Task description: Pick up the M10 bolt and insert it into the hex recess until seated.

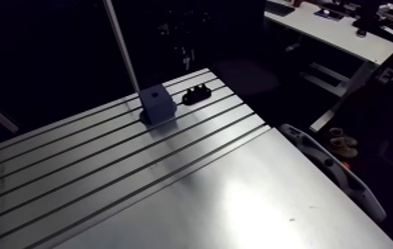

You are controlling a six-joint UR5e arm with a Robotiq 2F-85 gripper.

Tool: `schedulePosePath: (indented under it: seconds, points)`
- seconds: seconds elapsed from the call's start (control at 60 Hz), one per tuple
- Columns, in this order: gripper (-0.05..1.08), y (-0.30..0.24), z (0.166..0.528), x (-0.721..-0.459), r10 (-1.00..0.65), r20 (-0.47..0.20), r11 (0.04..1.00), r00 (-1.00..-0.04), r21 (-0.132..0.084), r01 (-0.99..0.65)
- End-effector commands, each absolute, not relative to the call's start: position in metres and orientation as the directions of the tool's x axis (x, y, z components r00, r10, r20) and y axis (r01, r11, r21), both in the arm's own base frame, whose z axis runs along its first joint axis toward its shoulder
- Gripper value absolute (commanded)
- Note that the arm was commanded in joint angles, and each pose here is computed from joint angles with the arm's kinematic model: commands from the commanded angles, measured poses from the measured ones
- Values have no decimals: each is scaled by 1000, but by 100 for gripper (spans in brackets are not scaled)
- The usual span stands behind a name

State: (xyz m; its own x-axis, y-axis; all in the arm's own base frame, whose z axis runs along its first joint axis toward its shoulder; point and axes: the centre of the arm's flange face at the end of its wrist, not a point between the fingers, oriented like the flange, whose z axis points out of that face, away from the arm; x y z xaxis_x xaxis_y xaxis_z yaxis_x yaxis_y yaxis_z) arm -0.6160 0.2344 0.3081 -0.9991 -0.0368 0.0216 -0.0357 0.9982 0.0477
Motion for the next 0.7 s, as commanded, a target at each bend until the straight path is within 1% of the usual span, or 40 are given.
schedulePosePath:
  seconds: [0.017, 0.133, 0.267, 0.383, 0.517, 0.667, 0.683, 0.7]
  points:
    - [73, 222, 333, -609, -89, 18, 995, -996, 47, -88]
    - [73, 207, 343, -609, -129, 18, 991, -991, 48, -129]
    - [73, 195, 354, -610, -151, 27, 987, -988, 57, -149]
    - [75, 181, 362, -612, -172, 23, 984, -985, 54, -171]
    - [75, 164, 365, -617, -202, 23, 978, -979, 56, -200]
    - [75, 148, 370, -622, -256, 13, 966, -967, 50, -255]
    - [75, 147, 370, -622, -265, 6, 963, -964, 44, -265]
    - [75, 147, 370, -622, -265, 6, 963, -964, 44, -265]
